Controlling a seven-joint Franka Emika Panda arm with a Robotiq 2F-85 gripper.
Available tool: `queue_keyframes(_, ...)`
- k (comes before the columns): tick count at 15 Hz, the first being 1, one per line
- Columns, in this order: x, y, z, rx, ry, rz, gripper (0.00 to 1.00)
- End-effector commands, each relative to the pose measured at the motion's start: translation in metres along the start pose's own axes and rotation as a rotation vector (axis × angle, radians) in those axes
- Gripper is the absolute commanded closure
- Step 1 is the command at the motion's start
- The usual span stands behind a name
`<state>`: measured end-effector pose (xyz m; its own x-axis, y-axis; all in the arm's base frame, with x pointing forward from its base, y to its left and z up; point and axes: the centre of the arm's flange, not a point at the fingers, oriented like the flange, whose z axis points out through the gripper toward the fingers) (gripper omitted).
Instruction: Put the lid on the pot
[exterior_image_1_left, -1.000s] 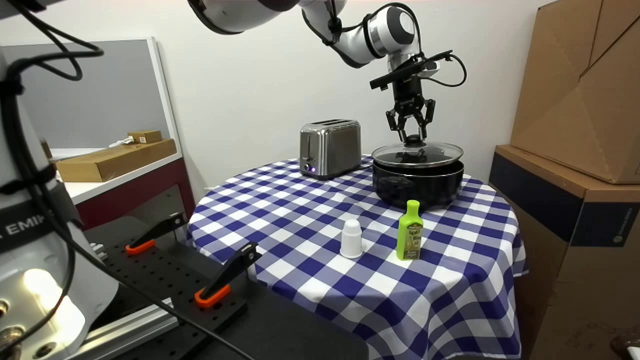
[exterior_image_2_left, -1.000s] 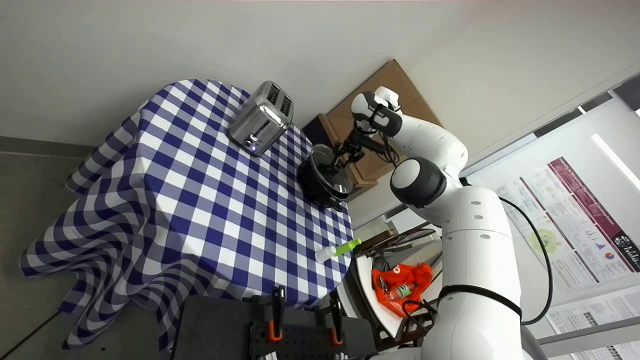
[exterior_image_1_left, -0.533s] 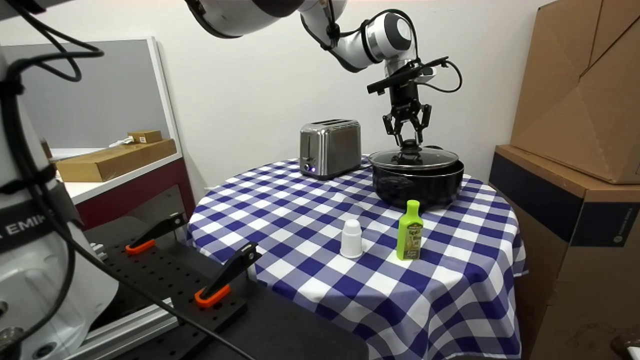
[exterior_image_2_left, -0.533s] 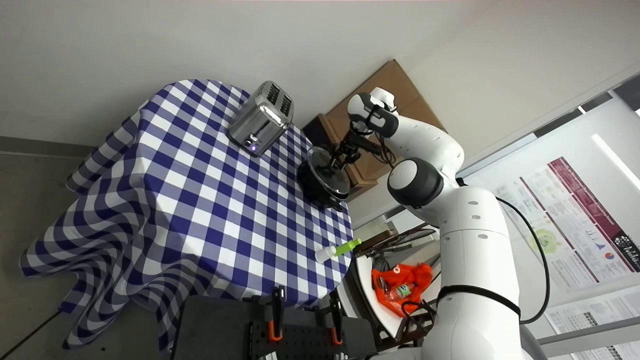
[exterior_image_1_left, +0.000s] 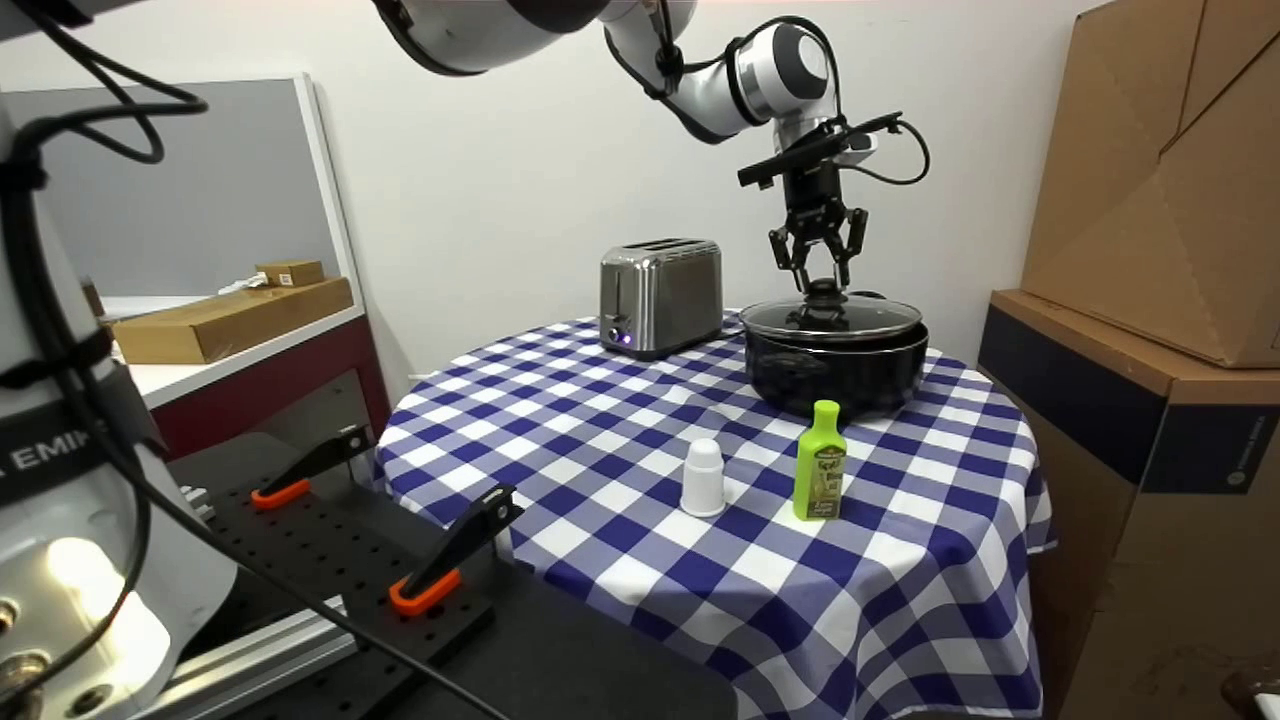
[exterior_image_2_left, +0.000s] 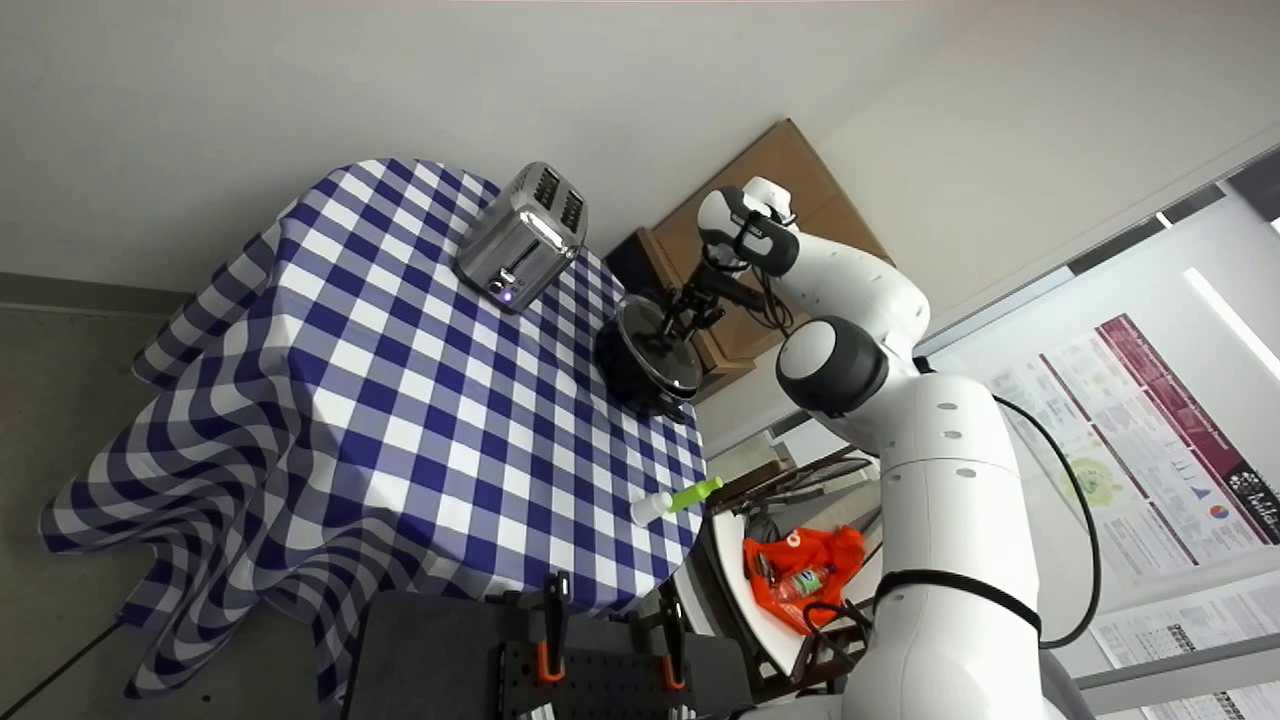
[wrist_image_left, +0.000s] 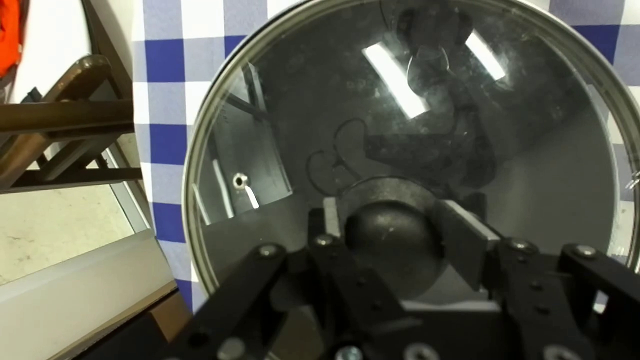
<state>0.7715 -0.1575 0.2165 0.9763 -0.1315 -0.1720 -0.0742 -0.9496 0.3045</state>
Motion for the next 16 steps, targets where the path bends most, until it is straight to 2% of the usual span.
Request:
queue_keyframes(1, 0.0, 0.02, -0.013, 0.03, -0.011, 0.003, 0.76)
queue_keyframes(9, -0.014, 0.017, 0.005, 0.079, -0.038, -0.026, 0.76)
queue_keyframes(16, -0.017, 0.037, 0.012, 0.087, -0.051, 0.012, 0.76)
